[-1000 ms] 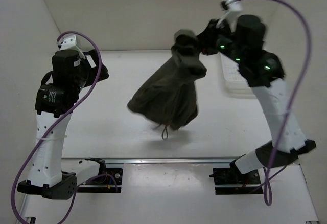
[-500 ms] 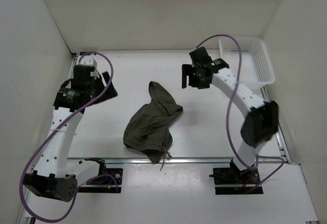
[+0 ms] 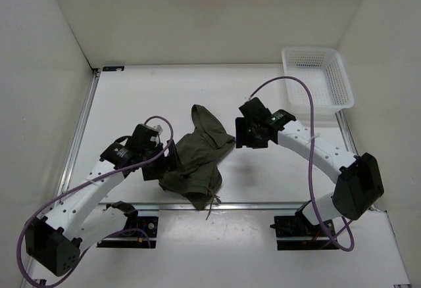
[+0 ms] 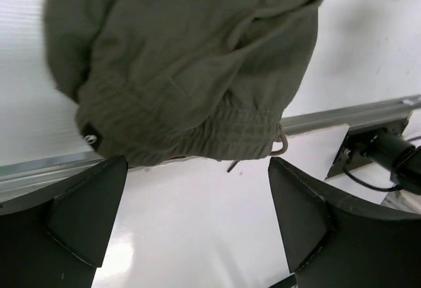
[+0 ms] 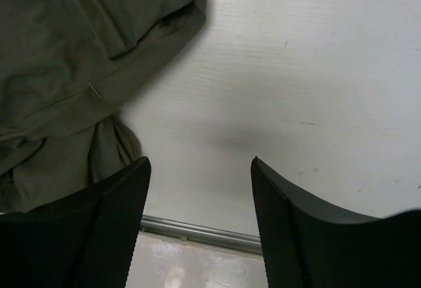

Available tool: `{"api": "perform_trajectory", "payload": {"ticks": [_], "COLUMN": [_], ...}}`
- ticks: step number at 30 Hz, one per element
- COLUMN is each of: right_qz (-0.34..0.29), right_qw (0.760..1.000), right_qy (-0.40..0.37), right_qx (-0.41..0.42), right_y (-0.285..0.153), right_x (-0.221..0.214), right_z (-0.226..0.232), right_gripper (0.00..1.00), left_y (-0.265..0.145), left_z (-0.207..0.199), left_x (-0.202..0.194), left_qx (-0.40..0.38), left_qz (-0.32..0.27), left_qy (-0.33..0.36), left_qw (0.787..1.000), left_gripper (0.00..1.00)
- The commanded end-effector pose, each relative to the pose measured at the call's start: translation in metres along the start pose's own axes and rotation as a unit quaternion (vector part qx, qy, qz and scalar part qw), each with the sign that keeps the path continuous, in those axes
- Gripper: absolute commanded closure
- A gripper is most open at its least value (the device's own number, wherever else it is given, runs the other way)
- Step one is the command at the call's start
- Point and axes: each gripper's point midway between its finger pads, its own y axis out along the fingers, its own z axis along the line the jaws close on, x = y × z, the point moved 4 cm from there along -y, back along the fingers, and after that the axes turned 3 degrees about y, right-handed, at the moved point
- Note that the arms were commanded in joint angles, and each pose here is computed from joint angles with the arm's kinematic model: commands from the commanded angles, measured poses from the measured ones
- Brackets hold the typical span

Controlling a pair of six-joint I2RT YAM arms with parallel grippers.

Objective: Fold and stack the shorts
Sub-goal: Move the shorts to the center of the board

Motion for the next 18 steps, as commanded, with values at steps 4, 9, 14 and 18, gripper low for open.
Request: {"api": "perform_trajectory", "payload": {"ticks": [4,9,14,18], "right_qz": [-0.058,-0.066,-0.078,-0.088], "right_qw": [0.998,0.998,0.997,0.996], "right_qy": [0.008,0.004,0.005,0.020], "right_qx": [0.008,-0.002,-0.006,-0.015], "right_y": [-0.019,-0.026,-0.033,-0.035], "right_x": [0.032,0.038,0.037,0.042], "right_z": [0.012,0.011,0.006,-0.005], "right_gripper": [0.30,0.30,0.30,0.30], "left_y": [0.032,0.033,-0.001,-0.028], "left_z": [-0.004,-0.006,-0.025,-0.041], "left_x": [0.000,0.019,0.055,0.083], "left_qx": [0.061,0.111,0.130,0.147], "left_qz": [0.014,-0.007,-0.069,-0.107], "left_qy": [0.026,0.025,0.065,0.091], "left_qw": [0.998,0.993,0.987,0.979], "left_gripper": [0.00,0.23,0.90,0.90]}}
